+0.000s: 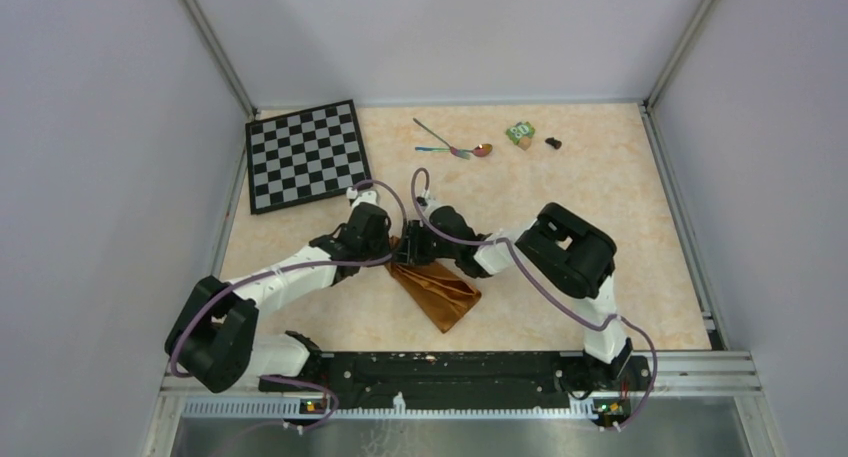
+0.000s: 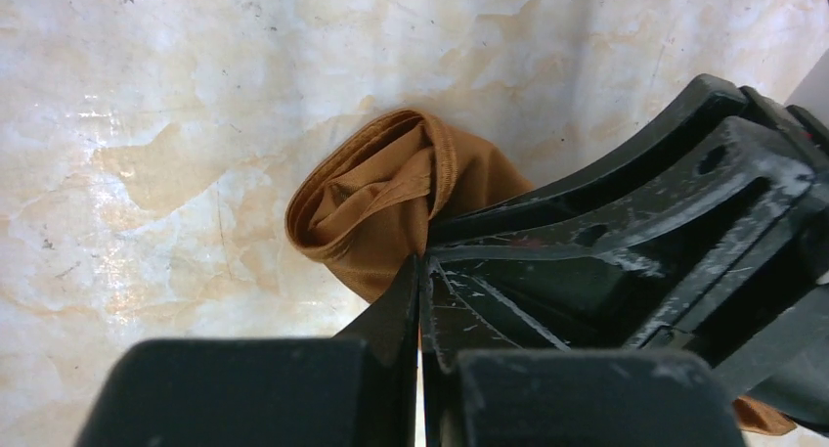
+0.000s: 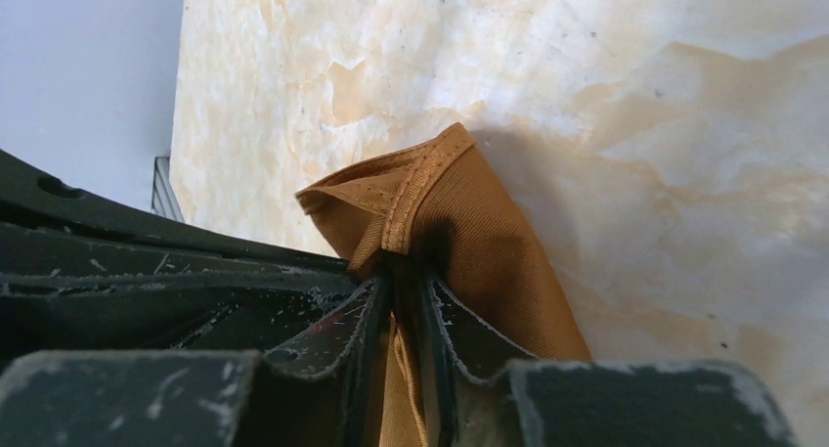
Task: Fold the napkin into a case and place the utensils inside
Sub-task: Grasp the top corner of the smaller rectangle folded napkin from the folded napkin.
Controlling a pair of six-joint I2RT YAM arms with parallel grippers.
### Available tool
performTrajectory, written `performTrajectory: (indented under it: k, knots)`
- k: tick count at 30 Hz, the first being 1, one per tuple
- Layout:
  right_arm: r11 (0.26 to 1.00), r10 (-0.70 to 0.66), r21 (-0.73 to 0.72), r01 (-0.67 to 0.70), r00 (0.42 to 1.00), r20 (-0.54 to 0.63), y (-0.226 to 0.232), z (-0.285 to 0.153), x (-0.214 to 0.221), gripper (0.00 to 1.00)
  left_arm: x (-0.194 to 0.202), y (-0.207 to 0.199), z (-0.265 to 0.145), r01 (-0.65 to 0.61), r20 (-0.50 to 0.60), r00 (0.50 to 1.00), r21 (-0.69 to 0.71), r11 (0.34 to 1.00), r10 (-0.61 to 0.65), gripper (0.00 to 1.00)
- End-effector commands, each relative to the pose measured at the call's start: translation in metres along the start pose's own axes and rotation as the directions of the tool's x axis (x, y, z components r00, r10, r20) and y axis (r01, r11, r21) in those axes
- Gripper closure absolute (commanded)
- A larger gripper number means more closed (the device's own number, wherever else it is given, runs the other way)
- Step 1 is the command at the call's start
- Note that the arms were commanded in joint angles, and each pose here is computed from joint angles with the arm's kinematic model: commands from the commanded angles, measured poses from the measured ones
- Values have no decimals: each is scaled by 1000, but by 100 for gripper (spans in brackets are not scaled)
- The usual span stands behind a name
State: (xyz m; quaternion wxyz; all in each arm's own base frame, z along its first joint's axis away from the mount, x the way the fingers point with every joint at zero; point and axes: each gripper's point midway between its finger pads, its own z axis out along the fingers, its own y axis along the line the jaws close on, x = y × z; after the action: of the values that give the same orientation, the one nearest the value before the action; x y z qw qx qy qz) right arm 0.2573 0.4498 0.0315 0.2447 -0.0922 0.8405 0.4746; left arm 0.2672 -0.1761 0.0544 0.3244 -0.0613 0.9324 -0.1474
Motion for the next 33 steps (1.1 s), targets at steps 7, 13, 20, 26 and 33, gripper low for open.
performTrajectory:
  k: [7, 13, 20, 26, 33]
  knots:
    - [997, -58, -59, 57, 998, -11, 20, -43, -15, 71, -18, -10, -23, 26, 41, 999, 40, 999, -28, 61]
    - [992, -125, -13, 125, 992, -27, 15, -56, -14, 69, -13, -2, -35, 71, 28, 997, 39, 997, -72, 50]
    - [984, -165, 65, 167, 986, -31, -4, -59, -13, 78, 12, 22, -25, 162, -30, 986, -17, 987, -163, 72]
    - [978, -193, 78, 196, 980, -44, -6, -43, -7, 80, 36, 20, -7, 198, -122, 973, 2, 980, -196, 76]
    - [931, -344, 123, 345, 939, -30, 7, -38, -16, 71, 48, 20, -1, 204, -155, 967, 4, 979, -201, 81]
